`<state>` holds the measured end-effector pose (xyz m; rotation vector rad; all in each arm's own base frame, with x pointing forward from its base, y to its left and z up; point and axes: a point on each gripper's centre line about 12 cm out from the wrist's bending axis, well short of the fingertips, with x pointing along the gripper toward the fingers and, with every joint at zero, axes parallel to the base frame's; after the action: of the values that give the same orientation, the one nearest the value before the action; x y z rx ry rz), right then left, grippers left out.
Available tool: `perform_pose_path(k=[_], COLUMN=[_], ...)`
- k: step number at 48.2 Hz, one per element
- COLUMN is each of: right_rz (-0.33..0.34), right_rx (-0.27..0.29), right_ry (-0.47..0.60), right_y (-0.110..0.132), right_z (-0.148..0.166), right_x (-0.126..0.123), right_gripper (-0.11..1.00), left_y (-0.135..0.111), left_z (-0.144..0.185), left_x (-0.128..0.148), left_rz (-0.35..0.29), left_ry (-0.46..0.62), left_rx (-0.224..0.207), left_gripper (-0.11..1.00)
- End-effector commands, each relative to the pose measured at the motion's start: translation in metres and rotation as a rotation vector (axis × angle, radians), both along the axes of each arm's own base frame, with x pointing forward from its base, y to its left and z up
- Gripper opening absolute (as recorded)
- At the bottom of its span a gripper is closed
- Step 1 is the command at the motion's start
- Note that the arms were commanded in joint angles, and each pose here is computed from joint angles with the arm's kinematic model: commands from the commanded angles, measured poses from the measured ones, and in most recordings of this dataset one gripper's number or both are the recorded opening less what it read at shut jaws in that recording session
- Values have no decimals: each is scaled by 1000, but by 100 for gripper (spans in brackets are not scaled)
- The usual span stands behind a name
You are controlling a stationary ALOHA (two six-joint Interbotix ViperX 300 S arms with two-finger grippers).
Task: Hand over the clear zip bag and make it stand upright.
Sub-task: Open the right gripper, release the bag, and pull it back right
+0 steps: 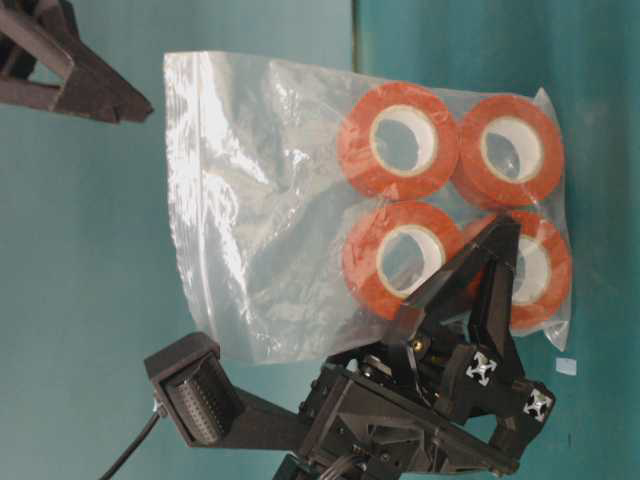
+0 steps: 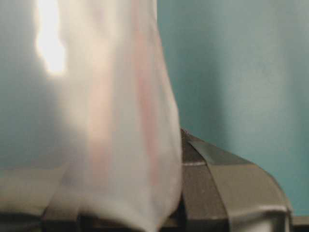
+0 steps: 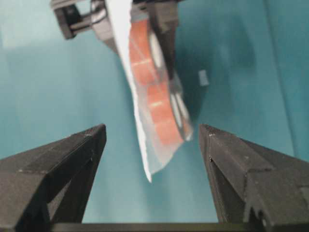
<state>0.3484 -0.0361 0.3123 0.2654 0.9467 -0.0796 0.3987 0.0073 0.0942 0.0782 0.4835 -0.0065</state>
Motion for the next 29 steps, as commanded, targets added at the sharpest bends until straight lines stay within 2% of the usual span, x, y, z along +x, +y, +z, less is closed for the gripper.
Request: perform_pose_path(k=[1,29], right_rz=[-11,-24], right_rx=[-4,-22], right_ry=[-54,-144], right_y=[0,3], right_z=[13,10], right_x=[-7,-32], right_gripper=[85,85], left_y=[-2,-1], left_z=[7,7], left_x=[3,3], left_rz=[-7,-2], left_ry=[-18,-11], left_rx=[3,0], left_gripper=[25,25])
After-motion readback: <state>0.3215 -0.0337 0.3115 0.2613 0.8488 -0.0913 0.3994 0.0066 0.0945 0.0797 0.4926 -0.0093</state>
